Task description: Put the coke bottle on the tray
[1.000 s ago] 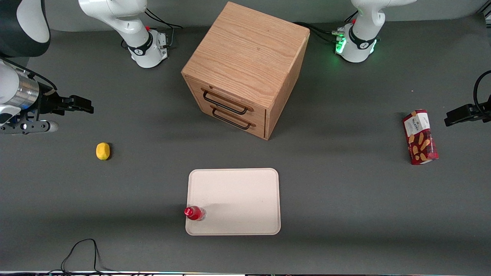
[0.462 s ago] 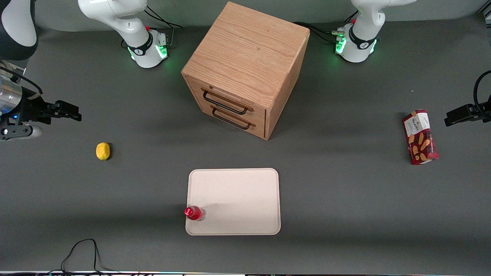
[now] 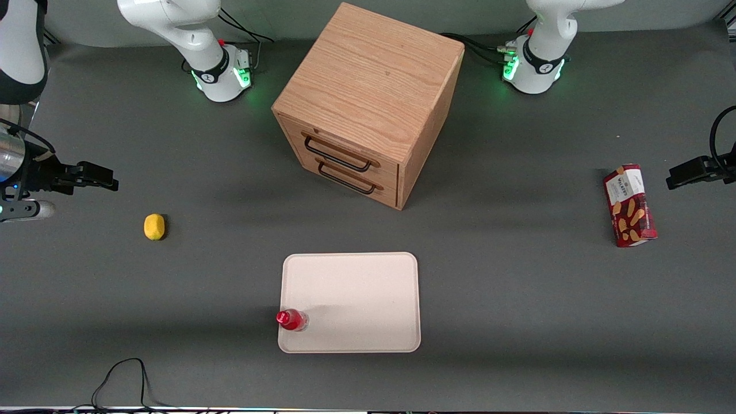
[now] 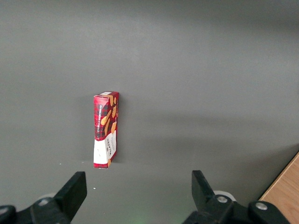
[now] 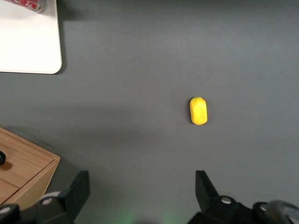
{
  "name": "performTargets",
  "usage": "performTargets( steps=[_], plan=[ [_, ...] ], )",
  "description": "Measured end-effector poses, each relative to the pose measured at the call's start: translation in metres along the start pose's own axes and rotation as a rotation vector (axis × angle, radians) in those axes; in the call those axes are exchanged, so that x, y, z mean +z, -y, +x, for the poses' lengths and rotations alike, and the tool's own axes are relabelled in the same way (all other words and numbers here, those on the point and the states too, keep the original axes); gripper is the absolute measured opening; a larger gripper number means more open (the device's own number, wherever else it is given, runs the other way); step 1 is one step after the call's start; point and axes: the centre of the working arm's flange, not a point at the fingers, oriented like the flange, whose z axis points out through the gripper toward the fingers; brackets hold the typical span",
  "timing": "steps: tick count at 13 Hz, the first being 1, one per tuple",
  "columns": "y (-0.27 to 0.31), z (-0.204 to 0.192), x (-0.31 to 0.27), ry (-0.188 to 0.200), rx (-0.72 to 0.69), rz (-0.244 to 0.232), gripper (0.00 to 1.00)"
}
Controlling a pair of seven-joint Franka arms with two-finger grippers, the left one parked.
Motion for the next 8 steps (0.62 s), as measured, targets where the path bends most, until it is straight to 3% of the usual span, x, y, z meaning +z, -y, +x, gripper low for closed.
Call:
performTargets(
  steps=[3, 6, 8],
  plan=[
    [-0.001, -0.001, -0.004, 0.0, 0.003, 0.012, 1.0],
    [0.007, -0.005, -0.001, 0.04, -0.009, 0.016, 1.0],
    [0.011, -0.005, -0.003, 0.041, -0.019, 0.018, 1.0]
  ],
)
